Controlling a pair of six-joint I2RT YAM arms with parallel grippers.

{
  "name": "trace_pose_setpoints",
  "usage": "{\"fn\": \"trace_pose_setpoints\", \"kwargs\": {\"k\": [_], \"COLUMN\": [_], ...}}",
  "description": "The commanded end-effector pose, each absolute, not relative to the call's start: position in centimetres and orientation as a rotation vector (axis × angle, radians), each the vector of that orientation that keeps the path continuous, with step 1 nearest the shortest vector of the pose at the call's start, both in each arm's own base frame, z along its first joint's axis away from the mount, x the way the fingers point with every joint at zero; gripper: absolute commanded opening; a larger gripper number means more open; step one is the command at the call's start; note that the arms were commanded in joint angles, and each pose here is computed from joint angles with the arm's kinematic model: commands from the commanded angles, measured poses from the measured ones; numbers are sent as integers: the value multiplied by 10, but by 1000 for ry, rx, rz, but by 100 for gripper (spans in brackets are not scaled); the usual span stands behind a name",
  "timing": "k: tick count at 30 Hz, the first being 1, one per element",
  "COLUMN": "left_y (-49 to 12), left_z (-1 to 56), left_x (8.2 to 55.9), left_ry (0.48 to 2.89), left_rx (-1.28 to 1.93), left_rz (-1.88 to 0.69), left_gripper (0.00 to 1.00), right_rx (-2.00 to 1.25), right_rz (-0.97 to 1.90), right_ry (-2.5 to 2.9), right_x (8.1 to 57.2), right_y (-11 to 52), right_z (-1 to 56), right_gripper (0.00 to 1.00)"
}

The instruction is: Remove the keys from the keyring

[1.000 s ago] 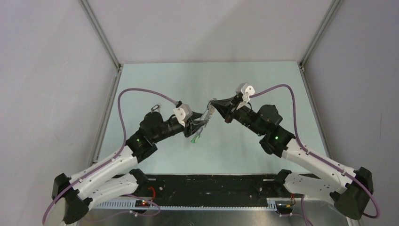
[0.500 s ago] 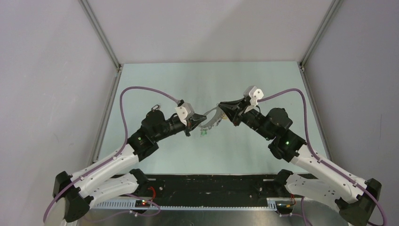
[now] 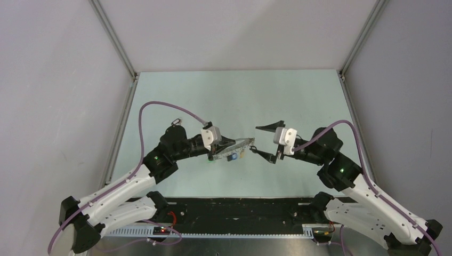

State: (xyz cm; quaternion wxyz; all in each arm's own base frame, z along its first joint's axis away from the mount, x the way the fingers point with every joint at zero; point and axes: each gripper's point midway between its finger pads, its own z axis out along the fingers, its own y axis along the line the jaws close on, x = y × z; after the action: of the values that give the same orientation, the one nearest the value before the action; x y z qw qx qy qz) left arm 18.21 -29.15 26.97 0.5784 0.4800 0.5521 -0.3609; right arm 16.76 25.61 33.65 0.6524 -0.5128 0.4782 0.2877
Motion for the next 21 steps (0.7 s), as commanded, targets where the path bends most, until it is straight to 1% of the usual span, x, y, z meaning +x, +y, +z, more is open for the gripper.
{"fn": "trace_pose_setpoints", "kwargs": {"k": [1, 6, 8, 10, 11, 12, 13, 14, 15, 16, 17, 18, 19, 21], "left_y": [-297, -299, -299, -298, -296, -295, -293, -292, -289, -287, -285, -282, -278, -269], "left_z": [299, 301, 302, 305, 308, 309, 312, 313, 316, 319, 322, 326, 331, 337], "left_x": [165, 152, 147, 144, 144, 145, 148, 150, 153, 154, 159, 160, 164, 171], "left_ry": [1118, 1064, 1040, 1016, 1008, 1004, 1006, 1008, 1012, 1017, 1029, 1029, 1031, 1029], "left_rx": [1189, 1241, 1258, 1263, 1256, 1254, 1234, 1225, 1202, 1183, 1152, 1129, 1098, 1041], "left_rz": [-877, -919, -931, -924, -913, -900, -879, -867, -846, -838, -817, -807, -781, -731], "left_gripper": [0, 0, 0, 0, 0, 0, 5, 14, 30, 38, 51, 57, 67, 73], "right_rx": [-1408, -1481, -1500, -1524, -1529, -1540, -1540, -1541, -1539, -1540, -1533, -1524, -1509, -1482], "right_rz": [626, 642, 649, 650, 643, 642, 631, 629, 624, 621, 608, 599, 572, 521], "right_ry": [1006, 1029, 1040, 1059, 1072, 1079, 1090, 1099, 1102, 1107, 1110, 1114, 1124, 1133], "right_x": [154, 160, 162, 165, 168, 168, 171, 171, 171, 171, 172, 172, 175, 181], "right_y": [266, 284, 291, 296, 299, 300, 301, 301, 300, 299, 297, 296, 293, 286], "right_z": [320, 303, 297, 290, 288, 285, 284, 283, 283, 283, 284, 286, 288, 293], "right_gripper": [69, 64, 60, 51, 37, 26, 5, 1, 0, 0, 0, 0, 0, 0]}}
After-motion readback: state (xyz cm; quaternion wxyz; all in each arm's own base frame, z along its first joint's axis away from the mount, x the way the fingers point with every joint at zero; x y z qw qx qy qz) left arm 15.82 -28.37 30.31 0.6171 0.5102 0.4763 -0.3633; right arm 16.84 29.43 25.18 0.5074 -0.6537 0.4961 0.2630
